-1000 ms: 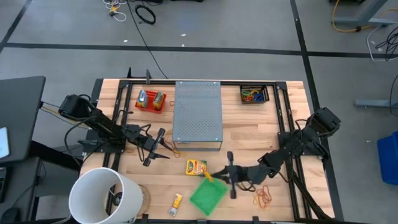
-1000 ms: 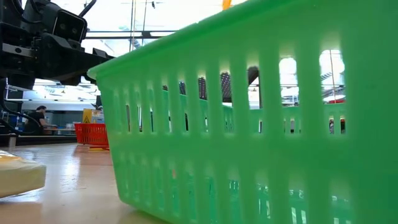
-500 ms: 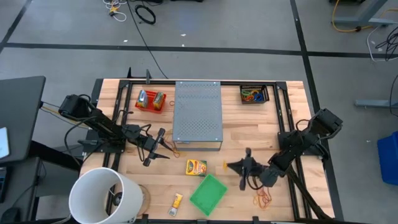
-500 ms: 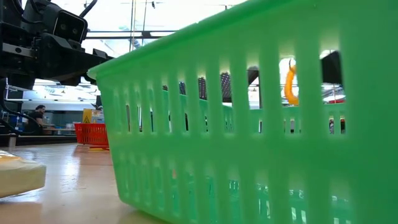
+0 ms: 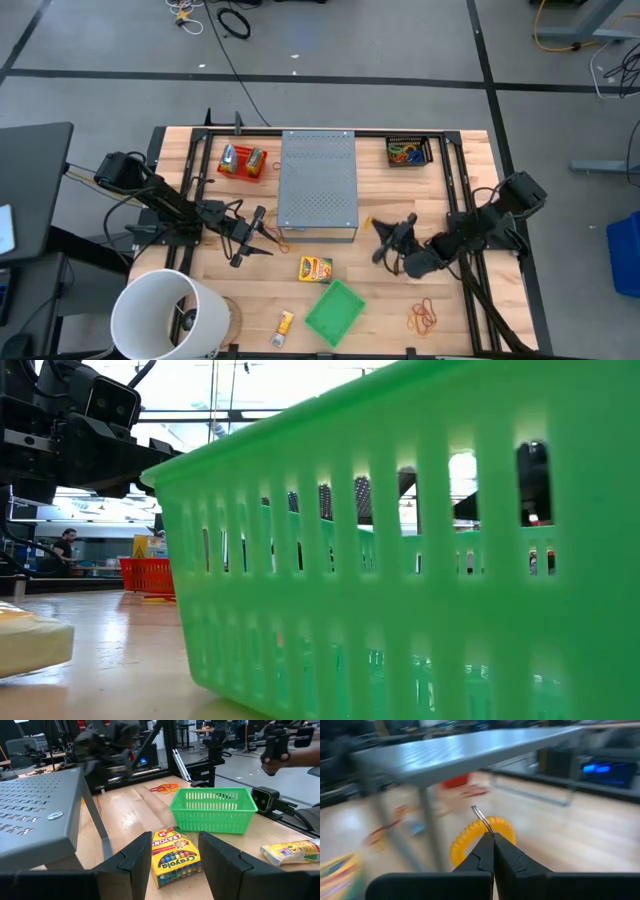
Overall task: Pick & Place Office Desk Supplies
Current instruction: Put the yellow spring keychain into the black basket
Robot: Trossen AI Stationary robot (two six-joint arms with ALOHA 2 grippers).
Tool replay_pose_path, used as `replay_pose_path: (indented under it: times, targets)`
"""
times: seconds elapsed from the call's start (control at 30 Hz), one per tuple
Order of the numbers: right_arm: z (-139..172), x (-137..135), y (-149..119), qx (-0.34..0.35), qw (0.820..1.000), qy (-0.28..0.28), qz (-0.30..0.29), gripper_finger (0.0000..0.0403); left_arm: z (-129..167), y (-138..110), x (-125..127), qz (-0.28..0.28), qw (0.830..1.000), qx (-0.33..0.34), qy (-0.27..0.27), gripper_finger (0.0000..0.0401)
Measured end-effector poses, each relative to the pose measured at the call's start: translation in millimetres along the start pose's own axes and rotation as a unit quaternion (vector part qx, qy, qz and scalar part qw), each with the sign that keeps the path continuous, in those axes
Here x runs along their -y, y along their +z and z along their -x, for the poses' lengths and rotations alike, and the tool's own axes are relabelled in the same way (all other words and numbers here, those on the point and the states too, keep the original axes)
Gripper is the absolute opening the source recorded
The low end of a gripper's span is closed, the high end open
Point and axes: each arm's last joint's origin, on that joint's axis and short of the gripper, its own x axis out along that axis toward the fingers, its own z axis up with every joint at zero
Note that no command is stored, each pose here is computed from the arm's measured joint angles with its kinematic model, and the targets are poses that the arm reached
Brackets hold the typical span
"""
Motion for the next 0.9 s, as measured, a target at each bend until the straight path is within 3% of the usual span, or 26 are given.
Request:
replay_pose_path:
  times: [0.17,0.47,0.73,0.9]
  targets:
    - [-29.8,16.8,7.2,0.030,0.994,-0.106,-0.009,0.0000,0.0,0.0,0.0,0.000,1.000,0.000,0.000,0.0168]
    - [-83.6,61.3,20.2,0.052,0.963,-0.260,-0.038,0.0000,0.0,0.0,0.1,0.000,1.000,0.000,0.000,0.0168]
    - [-114.3,103.1,28.3,0.050,0.934,-0.350,-0.048,0.0000,0.0,-0.4,0.2,0.000,1.000,-0.002,-0.001,0.0168]
    - [-125.4,122.8,31.2,0.037,0.925,-0.375,-0.047,0.0000,0.0,-0.4,0.2,0.000,1.000,-0.002,-0.001,0.0168]
